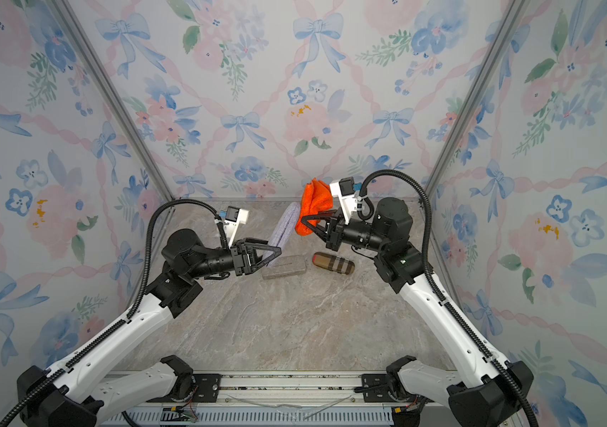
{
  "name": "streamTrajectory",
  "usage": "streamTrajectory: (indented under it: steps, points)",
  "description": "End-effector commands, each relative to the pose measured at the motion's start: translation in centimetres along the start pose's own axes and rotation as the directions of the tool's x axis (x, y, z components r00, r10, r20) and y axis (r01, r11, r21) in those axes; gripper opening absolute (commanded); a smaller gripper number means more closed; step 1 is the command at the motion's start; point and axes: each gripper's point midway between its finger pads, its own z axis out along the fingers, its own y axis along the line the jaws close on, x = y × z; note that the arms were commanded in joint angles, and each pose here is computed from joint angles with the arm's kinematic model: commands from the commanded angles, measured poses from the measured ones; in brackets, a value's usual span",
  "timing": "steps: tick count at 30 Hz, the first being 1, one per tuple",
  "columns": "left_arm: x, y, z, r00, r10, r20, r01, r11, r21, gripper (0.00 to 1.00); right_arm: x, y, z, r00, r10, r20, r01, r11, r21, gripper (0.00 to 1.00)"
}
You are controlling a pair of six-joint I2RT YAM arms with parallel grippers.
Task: Wipe the eyeglass case
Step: Wipe the dirt from the eyeglass case.
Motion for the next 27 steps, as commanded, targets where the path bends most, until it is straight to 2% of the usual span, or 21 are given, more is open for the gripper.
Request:
streamTrajectory:
  steps: [1,5,8,11,16,20,23,27]
  points:
    - [2.6,1.2,0.2,0.994,-0.063,-0.093,0.064,0.998,0.003,0.1,4.7,3.6,0.8,0.994,-0.008,-0.11,-0.007,0.991,-0.134,0.0]
    - [1.8,1.1,0.3,0.995,-0.056,-0.086,0.057,0.998,0.006,0.1,8.6,5.4,1.3,0.984,0.022,-0.174,-0.058,0.977,-0.204,0.0]
    - [1.6,1.2,0.5,0.994,-0.06,-0.093,0.061,0.998,0.009,0.1,9.3,7.1,1.6,0.98,-0.017,-0.2,-0.039,0.961,-0.273,0.0]
    - [1.8,1.4,0.8,0.992,-0.069,-0.104,0.071,0.997,0.01,0.1,7.6,6.0,1.8,0.984,-0.046,-0.171,0.005,0.972,-0.234,0.0]
    - [2.5,1.4,0.4,0.99,-0.08,-0.118,0.081,0.997,0.002,0.11,1.2,0.4,0.6,0.999,-0.027,-0.037,0.023,0.995,-0.095,0.0]
    - [3.0,1.6,0.0,0.988,-0.09,-0.128,0.088,0.996,-0.02,0.11,-1.6,-1.0,-0.1,1.0,-0.018,0.006,0.019,0.998,-0.065,0.0]
    - [2.9,1.3,-0.2,0.99,-0.071,-0.12,0.07,0.997,-0.013,0.11,-0.6,-0.7,0.2,0.999,-0.024,-0.028,0.022,0.997,-0.074,0.0]
    - [2.4,1.7,-0.2,0.991,-0.072,-0.112,0.071,0.997,-0.016,0.11,3.0,1.4,0.9,0.995,-0.02,-0.101,0.006,0.991,-0.134,0.0]
